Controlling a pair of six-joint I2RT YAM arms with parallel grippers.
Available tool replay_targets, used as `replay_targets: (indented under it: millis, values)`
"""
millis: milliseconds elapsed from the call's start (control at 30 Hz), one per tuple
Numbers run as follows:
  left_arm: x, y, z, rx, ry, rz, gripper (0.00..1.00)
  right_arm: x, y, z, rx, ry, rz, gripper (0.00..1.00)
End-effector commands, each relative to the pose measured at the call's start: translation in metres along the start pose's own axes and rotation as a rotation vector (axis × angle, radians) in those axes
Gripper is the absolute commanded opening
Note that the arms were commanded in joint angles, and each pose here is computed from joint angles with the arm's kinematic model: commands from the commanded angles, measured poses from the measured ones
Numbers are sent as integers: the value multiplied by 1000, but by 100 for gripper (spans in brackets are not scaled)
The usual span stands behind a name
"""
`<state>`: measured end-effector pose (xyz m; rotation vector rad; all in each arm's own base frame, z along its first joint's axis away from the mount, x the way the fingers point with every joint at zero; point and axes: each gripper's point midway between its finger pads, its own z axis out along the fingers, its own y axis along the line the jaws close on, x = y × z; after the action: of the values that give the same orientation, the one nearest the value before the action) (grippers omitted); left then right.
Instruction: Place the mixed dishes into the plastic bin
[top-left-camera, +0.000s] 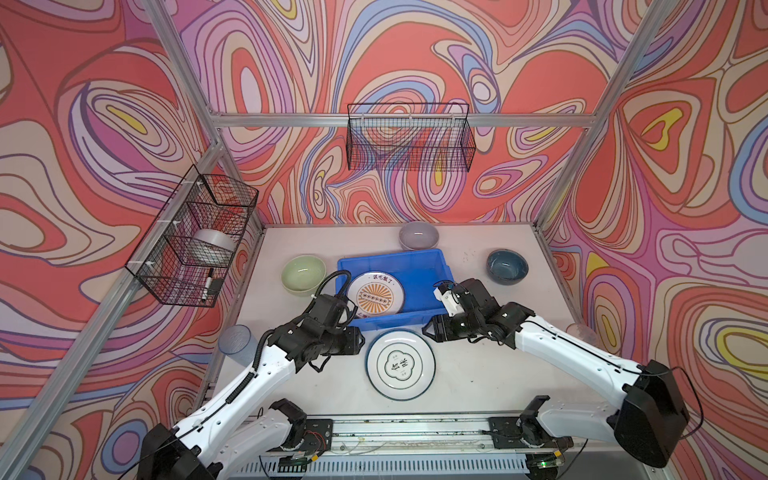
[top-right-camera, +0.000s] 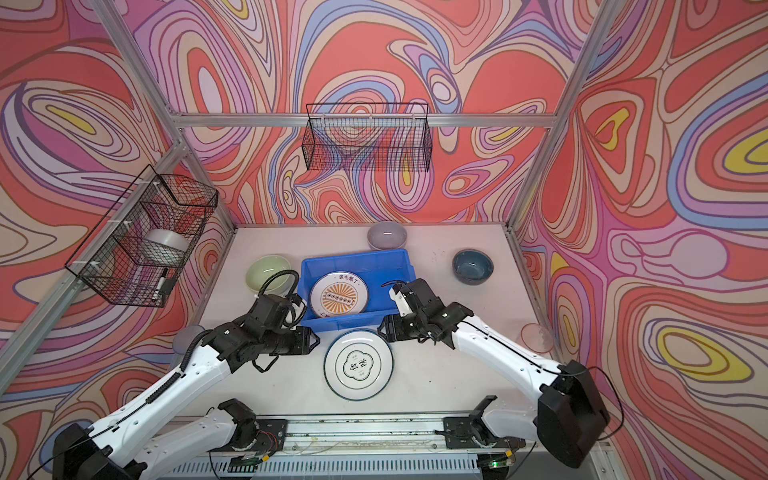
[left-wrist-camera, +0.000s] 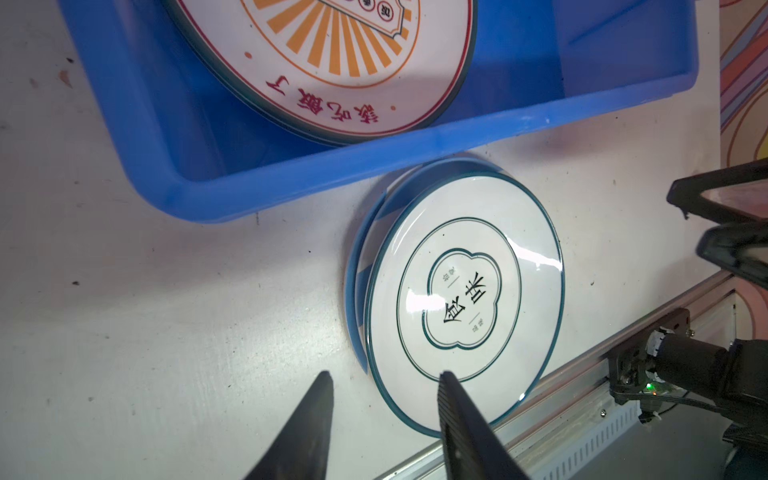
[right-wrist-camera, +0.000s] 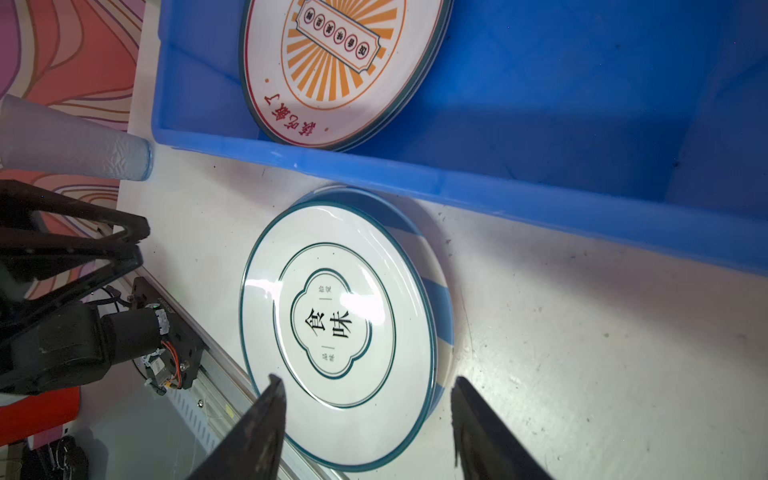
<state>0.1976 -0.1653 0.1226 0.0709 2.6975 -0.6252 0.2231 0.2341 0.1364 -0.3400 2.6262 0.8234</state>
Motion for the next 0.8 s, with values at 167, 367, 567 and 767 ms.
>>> replay_targets:
  millis: [167, 367, 567, 767]
  values:
    - [25, -2, 24, -45, 75, 30, 39, 38, -12, 16, -46, 57, 36, 58]
    - [36, -1, 38, -89, 105, 52, 31, 48, -23, 31, -32, 80, 61, 52]
    - [41, 1, 43, -102, 113, 49, 30, 55, -27, 40, -43, 93, 85, 48]
    - [47, 8, 51, -131, 131, 43, 28, 61, -32, 48, -40, 115, 114, 42]
